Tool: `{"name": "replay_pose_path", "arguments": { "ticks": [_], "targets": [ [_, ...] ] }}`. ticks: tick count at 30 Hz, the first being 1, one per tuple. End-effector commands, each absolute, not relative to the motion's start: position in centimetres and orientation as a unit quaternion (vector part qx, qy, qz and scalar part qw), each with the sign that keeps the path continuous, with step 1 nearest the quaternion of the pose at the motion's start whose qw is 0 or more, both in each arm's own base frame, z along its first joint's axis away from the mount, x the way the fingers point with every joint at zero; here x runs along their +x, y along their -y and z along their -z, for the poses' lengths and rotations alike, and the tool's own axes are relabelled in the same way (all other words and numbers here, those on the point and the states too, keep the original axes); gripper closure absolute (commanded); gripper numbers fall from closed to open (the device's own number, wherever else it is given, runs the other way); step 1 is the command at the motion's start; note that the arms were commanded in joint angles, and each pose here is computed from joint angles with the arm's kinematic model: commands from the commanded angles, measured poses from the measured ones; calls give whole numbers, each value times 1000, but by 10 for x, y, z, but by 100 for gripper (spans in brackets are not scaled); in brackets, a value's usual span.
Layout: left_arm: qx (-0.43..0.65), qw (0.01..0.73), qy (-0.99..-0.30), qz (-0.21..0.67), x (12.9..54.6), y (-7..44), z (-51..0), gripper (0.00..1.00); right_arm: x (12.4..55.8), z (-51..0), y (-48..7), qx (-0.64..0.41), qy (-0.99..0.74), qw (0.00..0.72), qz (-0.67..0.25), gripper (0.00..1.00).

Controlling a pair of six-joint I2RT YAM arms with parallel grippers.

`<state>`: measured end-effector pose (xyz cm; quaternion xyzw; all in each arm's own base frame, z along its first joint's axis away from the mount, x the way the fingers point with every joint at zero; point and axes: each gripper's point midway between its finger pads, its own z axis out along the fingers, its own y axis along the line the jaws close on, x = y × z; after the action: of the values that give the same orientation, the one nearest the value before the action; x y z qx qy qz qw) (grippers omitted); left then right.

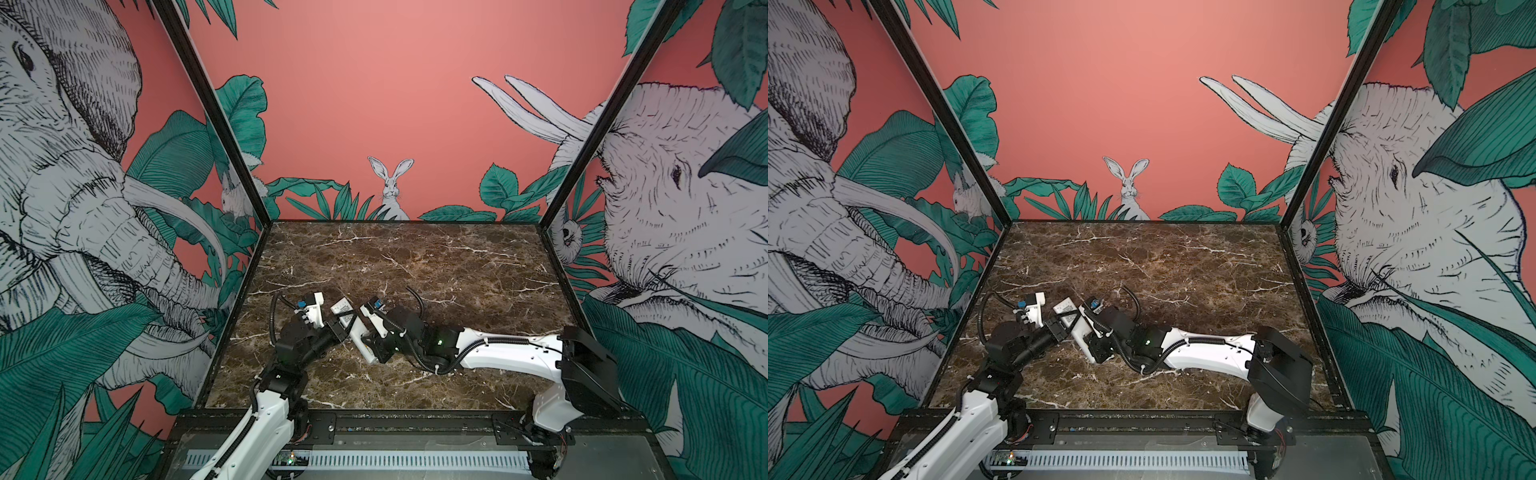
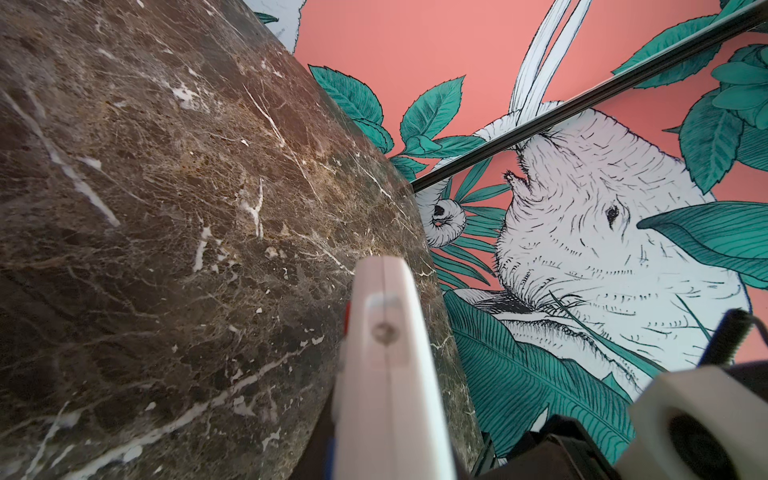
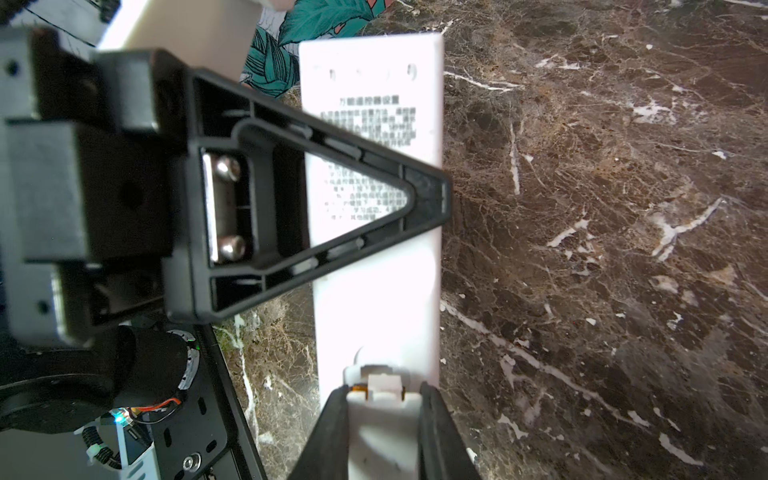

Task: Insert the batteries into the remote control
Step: 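Align the white cover over the battery compartment with the right gripper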

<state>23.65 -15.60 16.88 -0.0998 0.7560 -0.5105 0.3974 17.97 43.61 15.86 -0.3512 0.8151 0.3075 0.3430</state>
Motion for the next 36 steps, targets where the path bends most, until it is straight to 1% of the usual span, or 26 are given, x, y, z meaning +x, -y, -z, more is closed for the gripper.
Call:
{"name": "replay_pose_path", "arguments": {
  "ticks": [1,13,18,21,31,36],
  "targets": [
    [-89,415,-736,528,237,158,-188,100,179,-152,-440,-357,-816,344,-298,100],
    [-91,413,-738,526,237,158,-185,100,172,-148,-445,-367,-815,342,-291,99],
    [-92,414,-737,527,237,157,-184,100,169,-147,-444,-367,-814,339,-296,97],
    [-91,412,-737,527,237,158,-183,100,167,-145,-446,-367,-814,337,-300,94],
    [-92,413,-738,526,235,157,-182,100,166,-152,-446,-368,-810,340,-305,78],
    [-93,413,-738,526,235,157,-182,100,167,-155,-443,-366,-809,346,-302,73]
  ]
}}
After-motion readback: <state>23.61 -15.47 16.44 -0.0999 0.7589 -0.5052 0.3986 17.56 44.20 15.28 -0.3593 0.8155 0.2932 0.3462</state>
